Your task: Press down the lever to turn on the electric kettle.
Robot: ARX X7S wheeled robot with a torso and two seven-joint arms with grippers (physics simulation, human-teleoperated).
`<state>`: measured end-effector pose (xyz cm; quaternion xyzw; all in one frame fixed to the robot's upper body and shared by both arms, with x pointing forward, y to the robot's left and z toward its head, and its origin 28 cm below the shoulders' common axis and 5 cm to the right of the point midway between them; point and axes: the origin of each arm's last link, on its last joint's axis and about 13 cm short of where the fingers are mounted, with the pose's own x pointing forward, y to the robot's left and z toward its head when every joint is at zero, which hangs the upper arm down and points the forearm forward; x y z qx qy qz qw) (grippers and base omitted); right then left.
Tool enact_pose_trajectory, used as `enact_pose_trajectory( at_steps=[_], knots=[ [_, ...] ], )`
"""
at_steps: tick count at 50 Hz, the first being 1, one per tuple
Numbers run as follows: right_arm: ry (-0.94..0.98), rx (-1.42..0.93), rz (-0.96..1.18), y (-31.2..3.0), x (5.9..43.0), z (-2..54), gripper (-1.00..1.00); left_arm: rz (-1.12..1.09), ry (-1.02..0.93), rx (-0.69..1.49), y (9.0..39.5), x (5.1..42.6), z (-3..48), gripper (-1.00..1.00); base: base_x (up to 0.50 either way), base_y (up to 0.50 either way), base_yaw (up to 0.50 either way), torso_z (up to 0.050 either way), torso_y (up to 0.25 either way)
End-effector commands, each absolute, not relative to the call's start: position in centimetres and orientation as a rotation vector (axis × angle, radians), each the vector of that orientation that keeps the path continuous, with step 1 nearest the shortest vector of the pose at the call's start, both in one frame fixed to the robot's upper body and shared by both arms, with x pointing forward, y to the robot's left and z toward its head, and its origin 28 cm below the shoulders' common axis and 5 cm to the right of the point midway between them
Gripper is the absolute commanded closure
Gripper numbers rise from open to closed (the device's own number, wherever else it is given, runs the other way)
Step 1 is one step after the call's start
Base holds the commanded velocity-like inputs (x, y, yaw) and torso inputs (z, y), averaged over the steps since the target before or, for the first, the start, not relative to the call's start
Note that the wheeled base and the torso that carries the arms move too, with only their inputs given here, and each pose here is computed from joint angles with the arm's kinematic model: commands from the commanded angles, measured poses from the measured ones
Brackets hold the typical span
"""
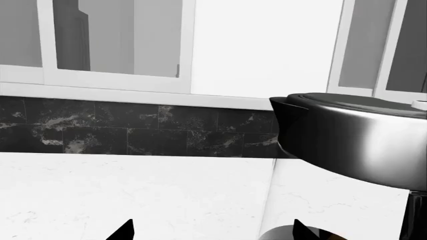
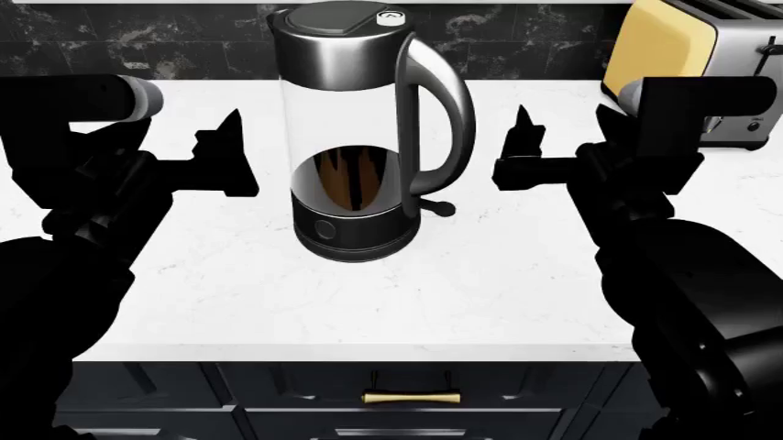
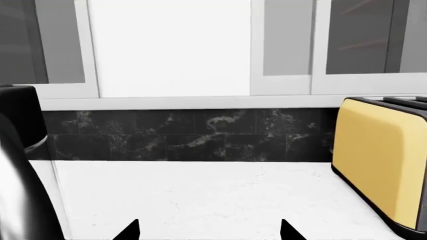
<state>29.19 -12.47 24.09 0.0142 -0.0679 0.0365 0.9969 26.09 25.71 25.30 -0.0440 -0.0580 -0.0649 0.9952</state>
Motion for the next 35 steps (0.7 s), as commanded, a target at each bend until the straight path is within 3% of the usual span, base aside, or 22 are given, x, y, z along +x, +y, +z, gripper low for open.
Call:
enact_pose_trajectory(
  at_steps=[1, 35],
  knots=[
    [-0.130, 0.027, 0.063, -12.5, 29.1, 24.1, 1.00, -0.131, -0.116, -0.091, 25.7, 26.1, 25.3, -1.00, 0.00, 0.00, 0.00, 0.000, 0.000],
    [-0.083, -0.001, 0.182, -11.9, 27.2, 24.0, 1.00, -0.131, -0.112, -0.109, 25.7, 26.0, 25.3, -1.00, 0.00, 0.00, 0.00, 0.000, 0.000]
  ],
)
